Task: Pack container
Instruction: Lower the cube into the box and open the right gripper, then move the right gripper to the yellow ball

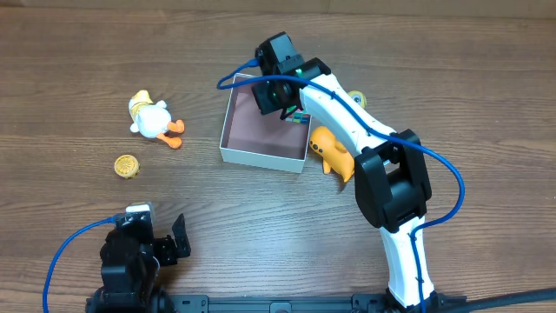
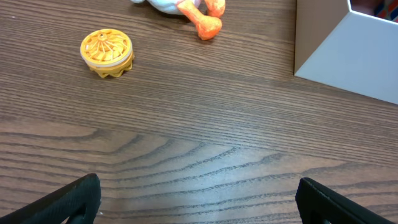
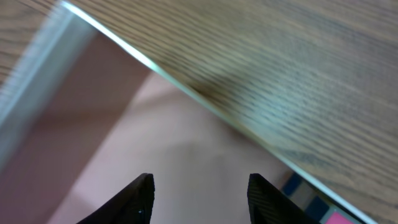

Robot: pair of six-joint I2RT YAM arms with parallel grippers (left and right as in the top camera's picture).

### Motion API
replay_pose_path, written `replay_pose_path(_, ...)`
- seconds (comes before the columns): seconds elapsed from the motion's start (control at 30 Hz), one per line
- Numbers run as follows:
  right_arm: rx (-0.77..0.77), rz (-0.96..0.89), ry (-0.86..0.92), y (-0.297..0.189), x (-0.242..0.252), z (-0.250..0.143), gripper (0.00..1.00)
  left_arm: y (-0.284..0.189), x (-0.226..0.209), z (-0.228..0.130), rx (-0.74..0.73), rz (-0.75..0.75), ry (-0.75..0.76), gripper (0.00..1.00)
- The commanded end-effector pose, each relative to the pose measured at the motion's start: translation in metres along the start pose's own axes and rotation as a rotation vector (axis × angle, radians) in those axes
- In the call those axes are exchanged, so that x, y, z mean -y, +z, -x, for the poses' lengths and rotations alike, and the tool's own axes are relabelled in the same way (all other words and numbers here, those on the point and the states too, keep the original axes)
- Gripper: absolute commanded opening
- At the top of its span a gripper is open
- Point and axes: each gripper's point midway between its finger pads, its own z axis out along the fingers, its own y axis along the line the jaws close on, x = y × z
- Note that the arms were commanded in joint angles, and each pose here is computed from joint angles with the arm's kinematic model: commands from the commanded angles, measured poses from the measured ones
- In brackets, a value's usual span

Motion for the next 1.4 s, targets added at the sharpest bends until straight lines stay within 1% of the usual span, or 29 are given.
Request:
replay_pose_path(0.0,0.063,0.017,-0.042,-0.015,-0.013,0.026,0.51,0.000,-0.001,0.001,0.009,0.005,0.019,1.00)
replay_pose_path(0.13,0.084,0.005,-0.047,-0.036,-0.014,0.041,0.53,0.000,-0.001,0.001,0.009,0.005,0.019,1.00)
replay_pose_path(0.17,0.092,-0.006,-0.044,-0.042,-0.011,0.045,0.59,0.000,-0.001,0.001,0.009,0.005,0.019,1.00)
replay_pose_path(0.2,0.103,-0.023,-0.040,-0.049,-0.007,0.050,0.75,0.000,-0.001,0.001,0.009,0.005,0.019,1.00)
replay_pose_path(0.3,0.144,-0.118,-0.017,-0.076,0.017,0.065,0.94,0.000,-0.001,0.001,0.009,0.005,0.019,1.00)
replay_pose_path(0.33,0.152,-0.151,-0.007,-0.084,0.027,0.067,0.96,0.000,-0.001,0.001,0.009,0.005,0.019,1.00)
replay_pose_path(0.4,0.168,-0.204,0.017,-0.099,0.046,0.071,0.97,0.000,-0.001,0.001,0.009,0.005,0.019,1.00)
replay_pose_path(0.43,0.176,-0.220,0.043,-0.108,0.062,0.071,0.97,0.000,-0.001,0.001,0.009,0.005,0.019,1.00)
replay_pose_path(0.53,0.151,-0.250,0.129,-0.114,0.092,0.062,0.95,0.000,-0.001,0.001,0.009,0.005,0.019,1.00)
replay_pose_path(0.63,0.090,-0.284,0.236,-0.118,0.130,0.041,0.91,0.000,-0.001,0.001,0.009,0.005,0.019,1.00)
replay_pose_path(0.77,0.037,-0.344,0.427,-0.131,0.189,0.013,0.90,0.000,-0.001,0.001,0.009,0.005,0.019,1.00)
replay_pose_path(0.8,0.028,-0.352,0.460,-0.134,0.200,0.007,0.88,0.000,-0.001,0.001,0.009,0.005,0.019,1.00)
replay_pose_path(0.83,0.021,-0.350,0.481,-0.136,0.208,0.002,0.83,0.000,-0.001,0.001,0.009,0.005,0.019,1.00)
replay_pose_path(0.87,0.013,-0.334,0.501,-0.137,0.214,-0.002,0.79,0.000,-0.001,0.001,0.009,0.005,0.019,1.00)
replay_pose_path(0.9,0.004,-0.312,0.516,-0.136,0.217,-0.006,0.67,0.000,-0.001,0.001,0.009,0.005,0.019,1.00)
replay_pose_path(0.93,-0.009,-0.303,0.531,-0.132,0.220,-0.012,0.59,0.000,-0.001,0.001,0.010,0.005,0.019,1.00)
replay_pose_path(1.1,-0.092,-0.305,0.566,-0.104,0.223,-0.043,0.59,0.000,-0.001,0.001,0.010,0.005,0.019,1.00)
replay_pose_path(1.23,-0.172,-0.273,0.585,-0.077,0.216,-0.073,0.59,0.000,-0.001,0.001,0.010,0.005,0.019,1.00)
replay_pose_path(1.37,-0.207,-0.272,0.592,-0.063,0.215,-0.090,0.59,0.000,-0.001,0.001,0.009,0.005,0.019,1.00)
